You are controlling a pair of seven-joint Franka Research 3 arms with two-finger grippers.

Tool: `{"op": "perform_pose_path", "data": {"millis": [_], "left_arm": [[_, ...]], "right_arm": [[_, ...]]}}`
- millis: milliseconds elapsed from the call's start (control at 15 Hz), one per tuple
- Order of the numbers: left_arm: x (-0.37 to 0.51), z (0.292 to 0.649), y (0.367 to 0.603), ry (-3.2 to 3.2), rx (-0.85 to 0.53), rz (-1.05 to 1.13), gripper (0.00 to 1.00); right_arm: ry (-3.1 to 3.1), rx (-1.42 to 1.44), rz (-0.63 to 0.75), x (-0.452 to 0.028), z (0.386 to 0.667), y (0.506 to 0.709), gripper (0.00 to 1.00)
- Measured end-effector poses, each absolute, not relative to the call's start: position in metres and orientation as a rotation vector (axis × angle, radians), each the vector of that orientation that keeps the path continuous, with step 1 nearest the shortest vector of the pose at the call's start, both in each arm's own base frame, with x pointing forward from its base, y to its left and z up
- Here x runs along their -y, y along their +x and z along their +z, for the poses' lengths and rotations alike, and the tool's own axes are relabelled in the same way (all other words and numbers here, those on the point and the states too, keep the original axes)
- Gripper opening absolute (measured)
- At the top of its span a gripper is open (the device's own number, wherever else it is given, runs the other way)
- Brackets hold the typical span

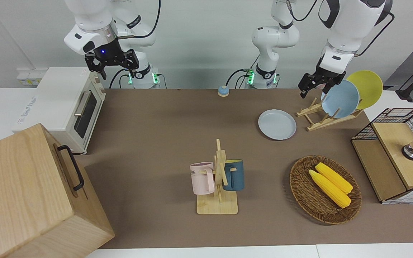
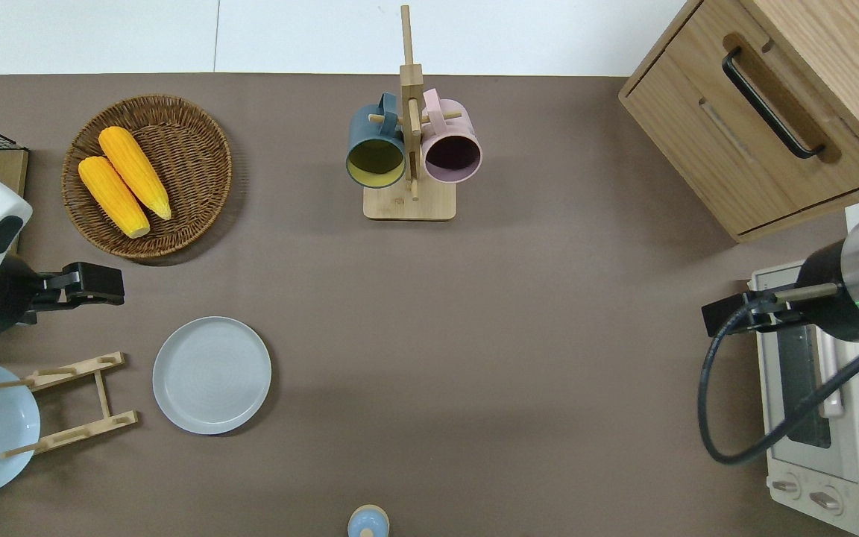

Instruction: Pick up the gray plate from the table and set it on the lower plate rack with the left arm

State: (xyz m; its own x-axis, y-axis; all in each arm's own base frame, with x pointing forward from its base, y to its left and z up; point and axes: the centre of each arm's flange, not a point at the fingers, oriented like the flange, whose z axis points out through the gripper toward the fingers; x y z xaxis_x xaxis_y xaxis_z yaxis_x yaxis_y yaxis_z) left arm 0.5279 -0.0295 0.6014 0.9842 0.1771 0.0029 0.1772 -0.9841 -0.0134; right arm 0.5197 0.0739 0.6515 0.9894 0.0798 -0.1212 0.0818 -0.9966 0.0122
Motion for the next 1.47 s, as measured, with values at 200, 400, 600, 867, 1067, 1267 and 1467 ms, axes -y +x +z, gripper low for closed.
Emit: {"op": "perform_pose_path", "data": {"millis": [200,400,600,867,1067,1267,1467], "left_arm": [[0.029,0.6,0.528,-3.114,0.291,0.007,1.0],[0.029,0.598,0.528,-3.112,0.297,0.016,1.0],[0.029,0.597,0.528,-3.112,0.298,0.018,1.0],[0.029,0.597,0.528,-3.112,0.299,0.018,1.0],[0.029,0.597,0.528,-3.112,0.299,0.019,1.0],[0.029,0.597,0.528,-3.111,0.3,0.02,1.0],[0.029,0.591,0.527,-3.109,0.299,0.045,1.0]], "right_arm": [[3.116,-0.127,-0.189,-0.074,0.652,0.52,0.99],[3.116,-0.127,-0.189,-0.074,0.652,0.52,0.99],[3.116,-0.127,-0.189,-0.074,0.652,0.52,0.99],[3.116,-0.127,-0.189,-0.074,0.652,0.52,0.99],[3.116,-0.127,-0.189,-0.074,0.652,0.52,0.99],[3.116,-0.127,-0.189,-0.074,0.652,0.52,0.99],[3.116,-0.127,-0.189,-0.074,0.652,0.52,0.99]]}}
